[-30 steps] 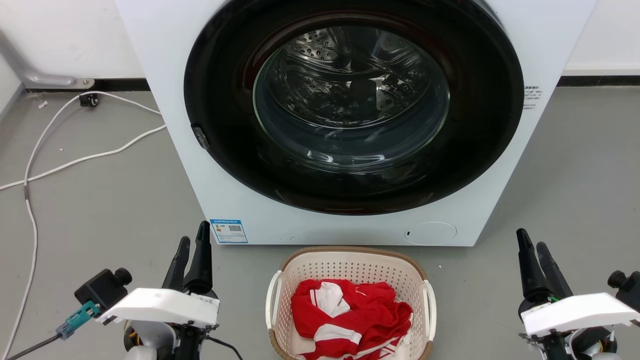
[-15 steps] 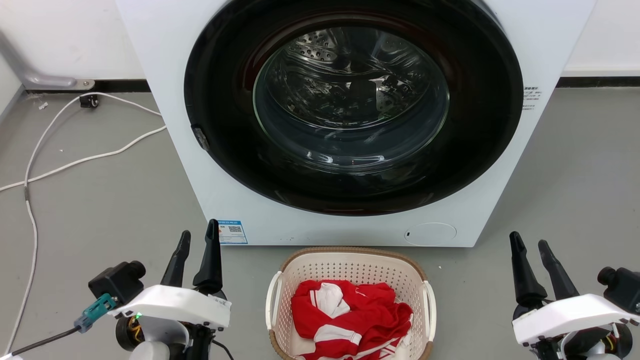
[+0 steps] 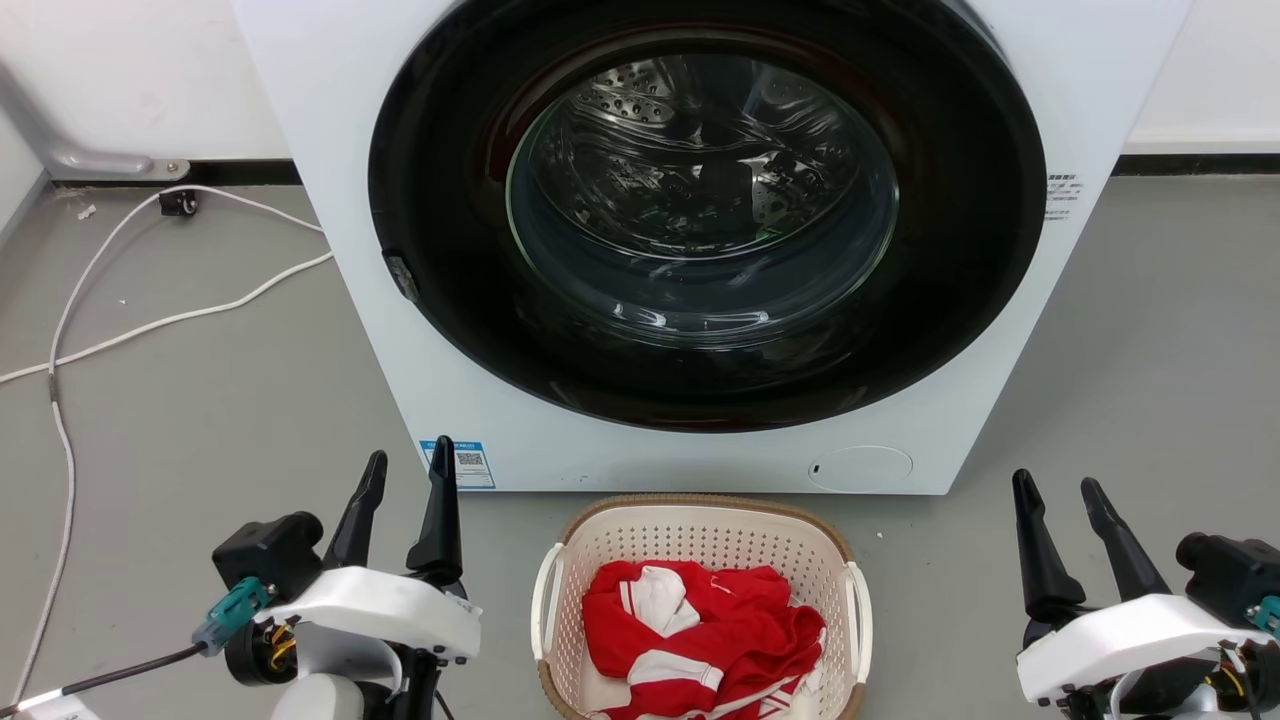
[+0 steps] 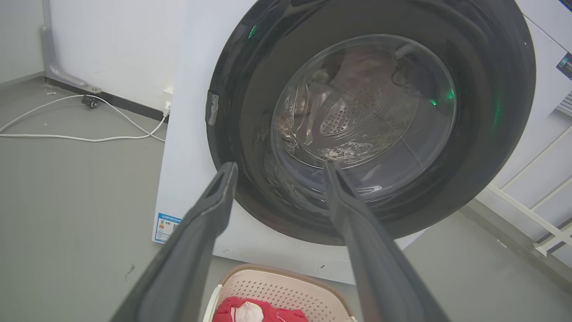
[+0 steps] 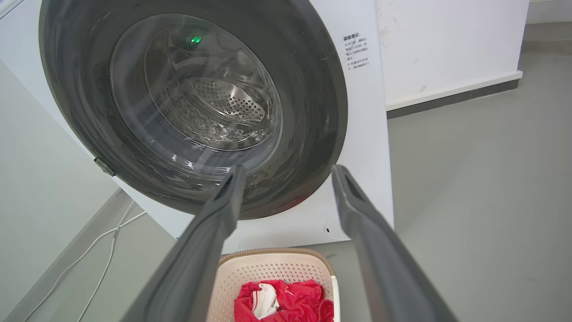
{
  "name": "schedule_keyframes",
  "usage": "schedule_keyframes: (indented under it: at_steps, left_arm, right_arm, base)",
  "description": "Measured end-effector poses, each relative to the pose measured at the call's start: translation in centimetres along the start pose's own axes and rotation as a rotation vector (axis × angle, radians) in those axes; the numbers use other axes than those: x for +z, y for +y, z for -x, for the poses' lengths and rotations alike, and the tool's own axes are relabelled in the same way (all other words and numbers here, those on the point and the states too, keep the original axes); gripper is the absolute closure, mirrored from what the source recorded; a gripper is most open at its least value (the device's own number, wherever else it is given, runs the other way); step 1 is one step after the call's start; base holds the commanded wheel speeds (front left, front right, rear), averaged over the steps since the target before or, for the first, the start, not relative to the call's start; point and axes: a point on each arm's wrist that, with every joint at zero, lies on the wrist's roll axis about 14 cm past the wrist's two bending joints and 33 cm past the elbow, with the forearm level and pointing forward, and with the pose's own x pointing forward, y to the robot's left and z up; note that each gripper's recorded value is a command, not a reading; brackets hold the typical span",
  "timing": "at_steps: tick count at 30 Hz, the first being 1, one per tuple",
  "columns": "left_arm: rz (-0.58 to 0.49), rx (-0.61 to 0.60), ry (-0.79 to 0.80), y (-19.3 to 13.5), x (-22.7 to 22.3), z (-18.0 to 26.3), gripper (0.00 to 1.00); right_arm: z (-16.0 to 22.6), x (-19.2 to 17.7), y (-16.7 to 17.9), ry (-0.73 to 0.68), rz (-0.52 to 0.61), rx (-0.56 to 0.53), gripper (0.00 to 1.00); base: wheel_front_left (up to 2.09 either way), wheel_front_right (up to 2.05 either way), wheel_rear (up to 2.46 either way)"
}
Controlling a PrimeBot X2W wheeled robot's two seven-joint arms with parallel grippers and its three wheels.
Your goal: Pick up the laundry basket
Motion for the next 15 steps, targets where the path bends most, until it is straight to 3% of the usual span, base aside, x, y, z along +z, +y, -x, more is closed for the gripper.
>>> schedule_keyframes:
  at_steps: [15]
  left_arm:
    - [-0.158,-0.031,-0.008,-0.72,-0.17,0.01,0.0]
  right_arm:
    - [0.28,-0.15,0.23,0.015,0.154,0.012,0.0]
  base:
    - [0.0,0.0,0.0]
